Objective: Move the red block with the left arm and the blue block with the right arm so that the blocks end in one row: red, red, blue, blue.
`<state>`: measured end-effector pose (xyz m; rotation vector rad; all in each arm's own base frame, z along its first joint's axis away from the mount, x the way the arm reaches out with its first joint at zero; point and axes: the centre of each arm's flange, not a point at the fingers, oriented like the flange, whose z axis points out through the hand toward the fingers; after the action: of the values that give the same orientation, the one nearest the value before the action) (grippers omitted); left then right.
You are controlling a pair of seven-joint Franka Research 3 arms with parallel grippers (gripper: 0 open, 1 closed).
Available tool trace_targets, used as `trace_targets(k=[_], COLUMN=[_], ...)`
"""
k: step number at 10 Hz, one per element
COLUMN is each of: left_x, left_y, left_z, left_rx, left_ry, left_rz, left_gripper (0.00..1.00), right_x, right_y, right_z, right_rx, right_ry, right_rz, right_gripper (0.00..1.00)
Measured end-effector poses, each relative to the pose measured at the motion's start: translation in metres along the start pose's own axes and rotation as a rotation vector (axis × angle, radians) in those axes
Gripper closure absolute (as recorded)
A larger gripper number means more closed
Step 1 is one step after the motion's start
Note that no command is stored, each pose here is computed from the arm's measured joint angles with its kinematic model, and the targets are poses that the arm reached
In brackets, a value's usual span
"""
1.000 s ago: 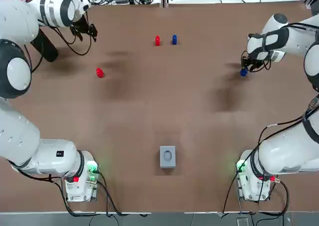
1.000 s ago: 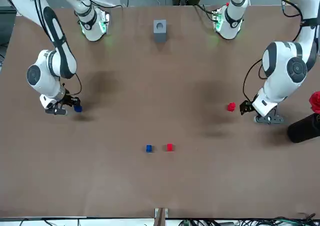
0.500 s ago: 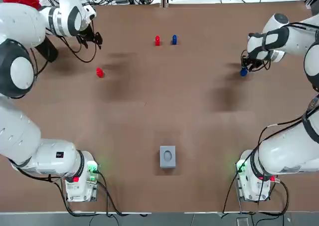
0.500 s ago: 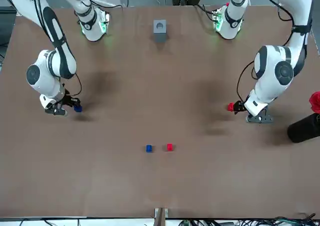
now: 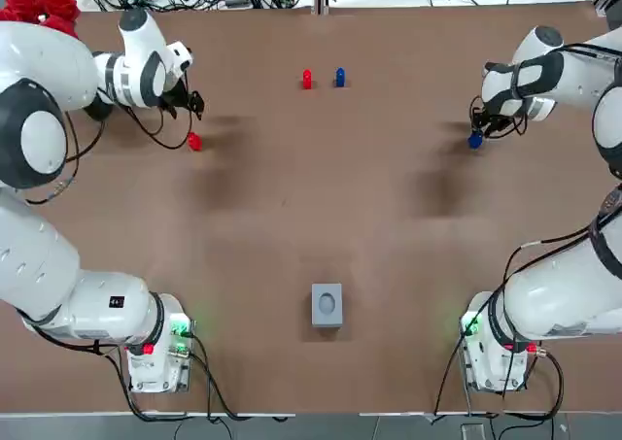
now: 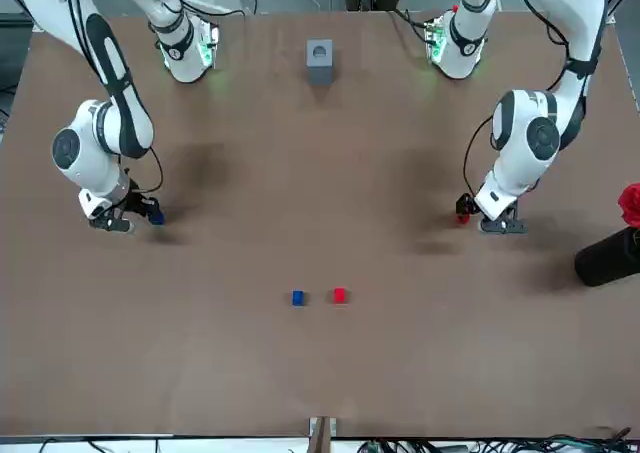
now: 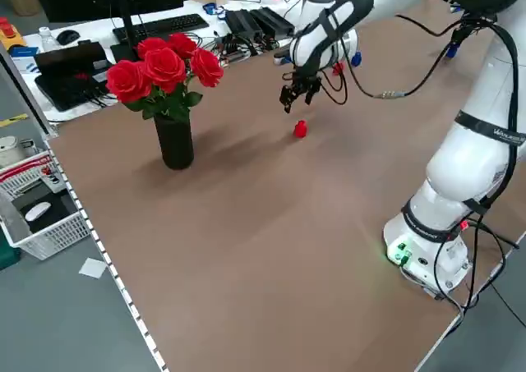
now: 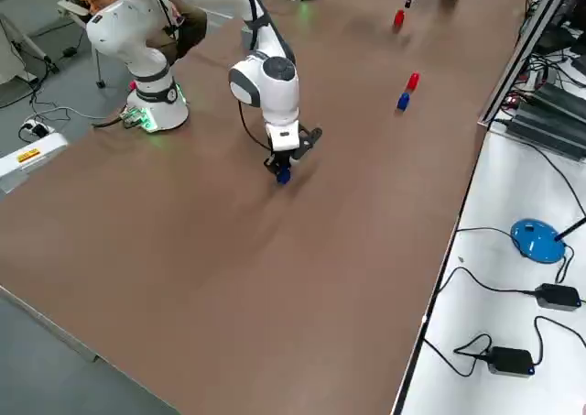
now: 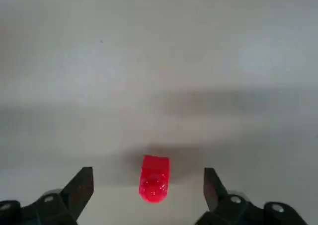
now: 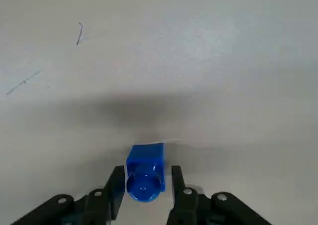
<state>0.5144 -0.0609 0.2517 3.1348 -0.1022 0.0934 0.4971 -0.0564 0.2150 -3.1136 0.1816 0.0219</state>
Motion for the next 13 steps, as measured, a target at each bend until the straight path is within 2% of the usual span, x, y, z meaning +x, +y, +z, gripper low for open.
trace_targets(k=[8, 13], left_x=[-0.017, -0.025], left_y=[-0.001, -0.003], left_z=[0.015, 0.021], left_rx=[0.0, 0.001], left_ry=[-0.019, -0.038], left_rz=[0.003, 0.0], left_gripper=[0.02, 0.06], right_x=[0.001, 0.007], right_y=[-0.002, -0.01], right_z=[0.003, 0.004], right_rx=[0.007, 0.005], right_ry=[0.005, 0.04], right_rz=[0.009, -0.004], right_gripper=[0.7, 0.7])
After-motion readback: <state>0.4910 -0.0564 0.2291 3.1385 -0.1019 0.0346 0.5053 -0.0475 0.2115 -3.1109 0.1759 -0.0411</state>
